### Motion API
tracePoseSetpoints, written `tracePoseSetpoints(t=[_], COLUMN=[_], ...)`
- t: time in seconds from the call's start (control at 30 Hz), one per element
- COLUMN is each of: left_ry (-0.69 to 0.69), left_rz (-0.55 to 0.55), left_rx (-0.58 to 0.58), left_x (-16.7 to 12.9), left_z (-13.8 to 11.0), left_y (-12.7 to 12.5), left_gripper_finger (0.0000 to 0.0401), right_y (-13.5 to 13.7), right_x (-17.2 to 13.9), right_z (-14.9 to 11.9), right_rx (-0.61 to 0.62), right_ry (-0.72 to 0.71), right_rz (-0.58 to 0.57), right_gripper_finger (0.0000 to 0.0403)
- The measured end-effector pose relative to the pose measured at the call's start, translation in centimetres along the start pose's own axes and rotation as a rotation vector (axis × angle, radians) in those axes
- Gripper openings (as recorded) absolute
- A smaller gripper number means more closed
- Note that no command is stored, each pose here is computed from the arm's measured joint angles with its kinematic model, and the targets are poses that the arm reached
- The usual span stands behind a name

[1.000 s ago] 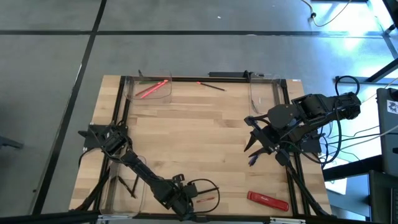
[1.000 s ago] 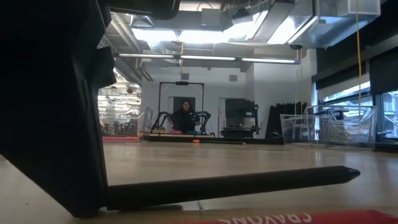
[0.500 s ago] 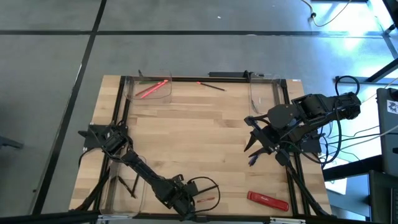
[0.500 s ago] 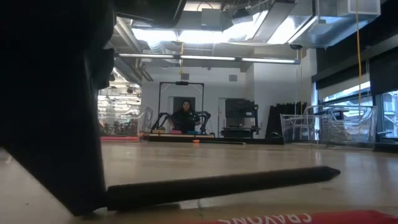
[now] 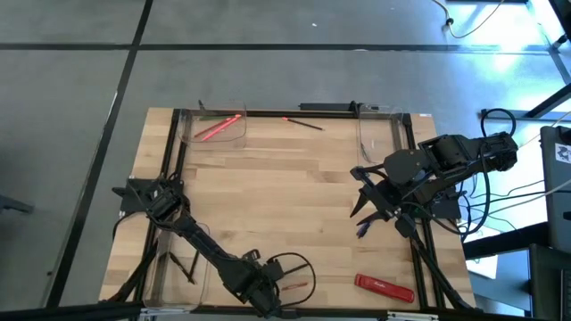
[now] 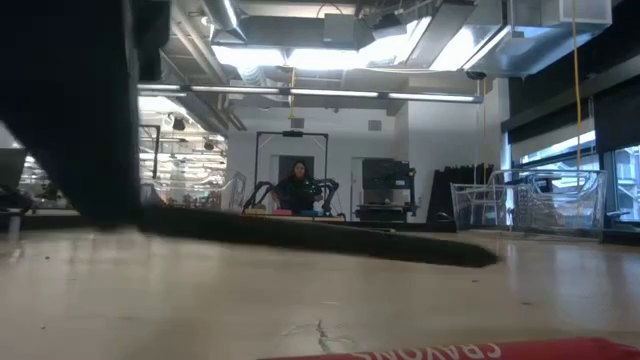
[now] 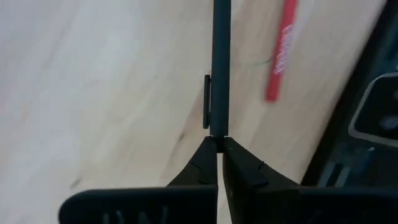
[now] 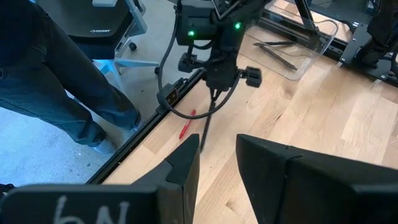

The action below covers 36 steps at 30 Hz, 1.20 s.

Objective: Sort crayons/erasers/pens/pencils in bins
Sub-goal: Put the black pen into the bottom left transparent bin

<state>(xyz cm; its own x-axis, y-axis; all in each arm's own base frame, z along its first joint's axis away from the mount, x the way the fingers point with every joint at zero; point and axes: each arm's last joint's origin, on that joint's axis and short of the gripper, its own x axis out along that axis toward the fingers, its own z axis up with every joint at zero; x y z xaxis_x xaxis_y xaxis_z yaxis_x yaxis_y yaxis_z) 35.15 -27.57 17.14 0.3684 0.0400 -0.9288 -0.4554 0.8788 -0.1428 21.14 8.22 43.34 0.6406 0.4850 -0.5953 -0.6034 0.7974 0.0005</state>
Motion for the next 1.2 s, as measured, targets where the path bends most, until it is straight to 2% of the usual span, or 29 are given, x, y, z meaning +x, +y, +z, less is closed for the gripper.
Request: tracePoseSetpoints(t=[0.3,0.6,0.9,1.2], left_ry=[0.060,0.077,0.045,0.082], left_rz=[0.103,0.210,0.093,0.000], left_rx=[-0.058,-0.257,-0.415,-0.473], left_x=[-5.5,-12.3,-16.5,-20.4], left_z=[1.8,2.3,1.6,-0.6], left_y=[-0.3,0.3,0.2,0.6], left_gripper_finger=[0.0000,0.0000,0.0000,0.0000], right_y=[0.0,0.0,0.0,0.0], right_x=[0.0,0.0,0.0,0.0], right_z=[0.0,0.0,0.0,0.0], right_rx=[-0.001,-0.003,-0.004,-0.004], right_ry=[0.000,0.000,0.002,0.001], right_rz=[0.000,0.000,0.003,0.010], right_gripper_finger=[0.0108,0.0108,0.0108,0.0108])
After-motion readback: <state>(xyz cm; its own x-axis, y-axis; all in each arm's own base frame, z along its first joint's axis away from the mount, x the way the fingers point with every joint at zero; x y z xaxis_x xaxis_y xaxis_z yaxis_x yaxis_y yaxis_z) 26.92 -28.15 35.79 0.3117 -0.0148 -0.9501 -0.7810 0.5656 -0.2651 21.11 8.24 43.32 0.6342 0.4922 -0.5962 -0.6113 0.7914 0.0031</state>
